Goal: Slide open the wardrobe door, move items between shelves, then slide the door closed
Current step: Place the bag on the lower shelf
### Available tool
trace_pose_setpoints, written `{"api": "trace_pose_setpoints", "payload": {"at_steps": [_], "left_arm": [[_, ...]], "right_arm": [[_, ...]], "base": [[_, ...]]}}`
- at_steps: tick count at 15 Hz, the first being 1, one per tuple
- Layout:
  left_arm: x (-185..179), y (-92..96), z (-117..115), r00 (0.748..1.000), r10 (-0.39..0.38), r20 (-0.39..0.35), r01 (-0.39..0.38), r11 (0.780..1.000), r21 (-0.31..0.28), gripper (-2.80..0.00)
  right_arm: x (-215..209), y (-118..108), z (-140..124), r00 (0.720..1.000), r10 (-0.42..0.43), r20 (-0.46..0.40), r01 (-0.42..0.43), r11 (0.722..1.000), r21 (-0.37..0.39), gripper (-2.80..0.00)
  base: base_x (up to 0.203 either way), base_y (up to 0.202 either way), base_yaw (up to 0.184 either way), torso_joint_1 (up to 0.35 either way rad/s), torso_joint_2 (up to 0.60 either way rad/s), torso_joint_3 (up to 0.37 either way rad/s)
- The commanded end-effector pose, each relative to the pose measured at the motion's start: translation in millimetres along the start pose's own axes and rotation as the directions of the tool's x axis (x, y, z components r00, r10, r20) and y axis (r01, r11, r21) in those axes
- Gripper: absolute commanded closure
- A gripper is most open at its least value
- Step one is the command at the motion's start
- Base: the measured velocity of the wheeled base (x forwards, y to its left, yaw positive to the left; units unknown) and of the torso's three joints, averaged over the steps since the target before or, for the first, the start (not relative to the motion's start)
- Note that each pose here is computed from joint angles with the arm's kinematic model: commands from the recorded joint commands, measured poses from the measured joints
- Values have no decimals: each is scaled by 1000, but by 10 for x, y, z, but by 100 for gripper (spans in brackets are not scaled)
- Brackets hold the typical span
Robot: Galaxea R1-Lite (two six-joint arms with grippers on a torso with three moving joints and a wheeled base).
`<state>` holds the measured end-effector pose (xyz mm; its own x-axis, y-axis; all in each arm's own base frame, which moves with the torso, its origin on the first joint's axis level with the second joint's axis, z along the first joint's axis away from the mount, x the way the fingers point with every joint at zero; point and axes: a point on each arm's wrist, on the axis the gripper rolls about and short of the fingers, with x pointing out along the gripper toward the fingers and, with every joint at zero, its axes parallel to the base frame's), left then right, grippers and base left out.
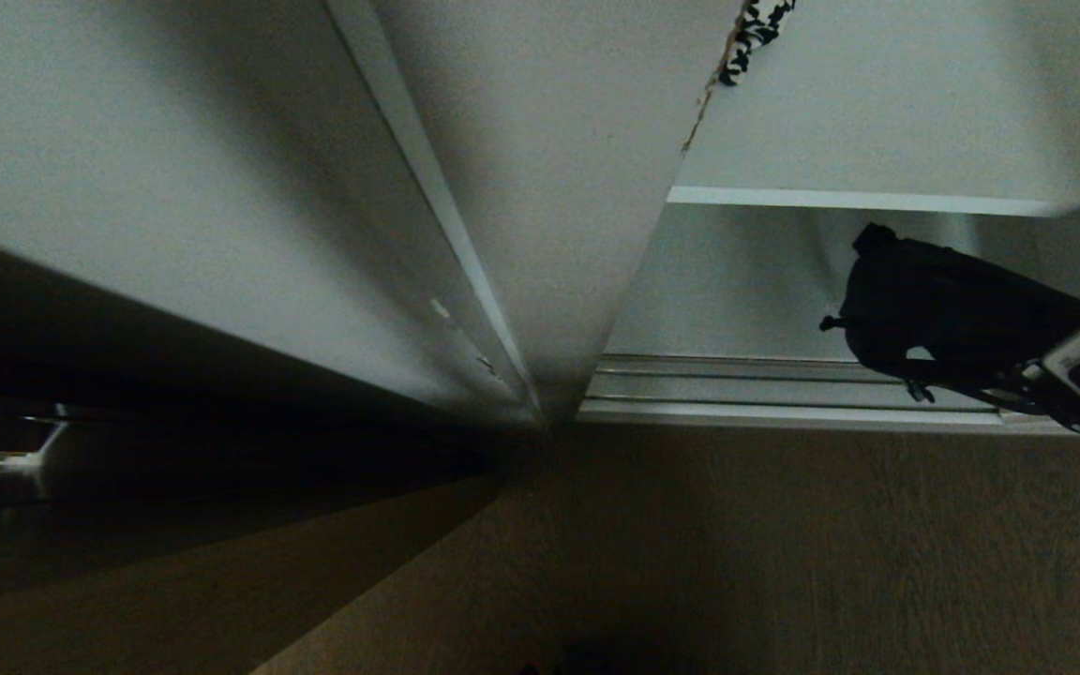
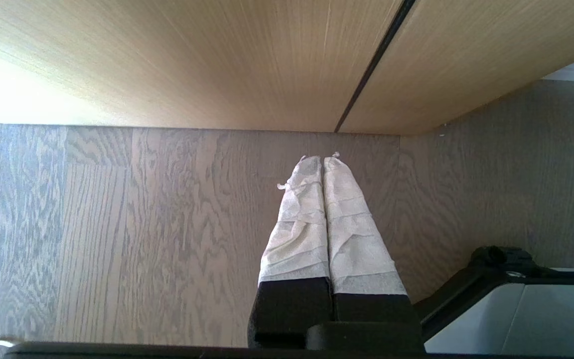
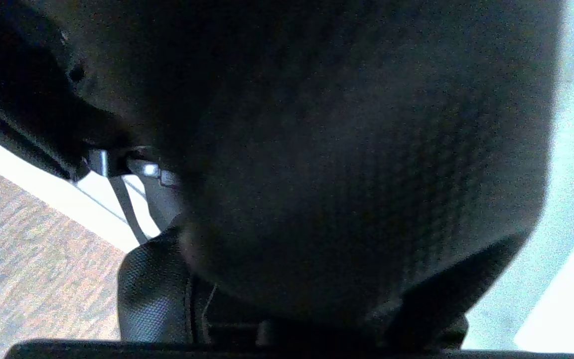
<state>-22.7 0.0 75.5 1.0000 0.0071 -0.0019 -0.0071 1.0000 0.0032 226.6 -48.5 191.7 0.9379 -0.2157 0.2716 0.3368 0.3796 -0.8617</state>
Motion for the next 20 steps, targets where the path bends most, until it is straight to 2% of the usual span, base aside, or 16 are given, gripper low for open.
{"api": "trace_pose_setpoints", "payload": {"at_steps": [1, 14, 16, 20], "left_arm": [[0, 0, 0, 1000, 1, 0, -1, 1000, 0, 0], [0, 0, 0, 1000, 1, 0, -1, 1000, 0, 0], [0, 0, 0, 1000, 1, 0, -1, 1000, 0, 0], [0, 0, 0, 1000, 1, 0, -1, 1000, 0, 0]], "right_arm": [[128, 58, -44, 1000, 6, -4, -6, 1000, -8, 0], [978, 173, -280, 990, -40, 137, 46, 998, -39, 0], [1104, 158, -272, 985, -68, 158, 75, 996, -40, 0], [1401, 33, -200, 956, -146, 254, 162, 986, -42, 0]], "base": [[0, 0, 0, 0, 0, 0], [0, 0, 0, 0, 0, 0], [0, 0, 0, 0, 0, 0], [0, 0, 0, 0, 0, 0]]}}
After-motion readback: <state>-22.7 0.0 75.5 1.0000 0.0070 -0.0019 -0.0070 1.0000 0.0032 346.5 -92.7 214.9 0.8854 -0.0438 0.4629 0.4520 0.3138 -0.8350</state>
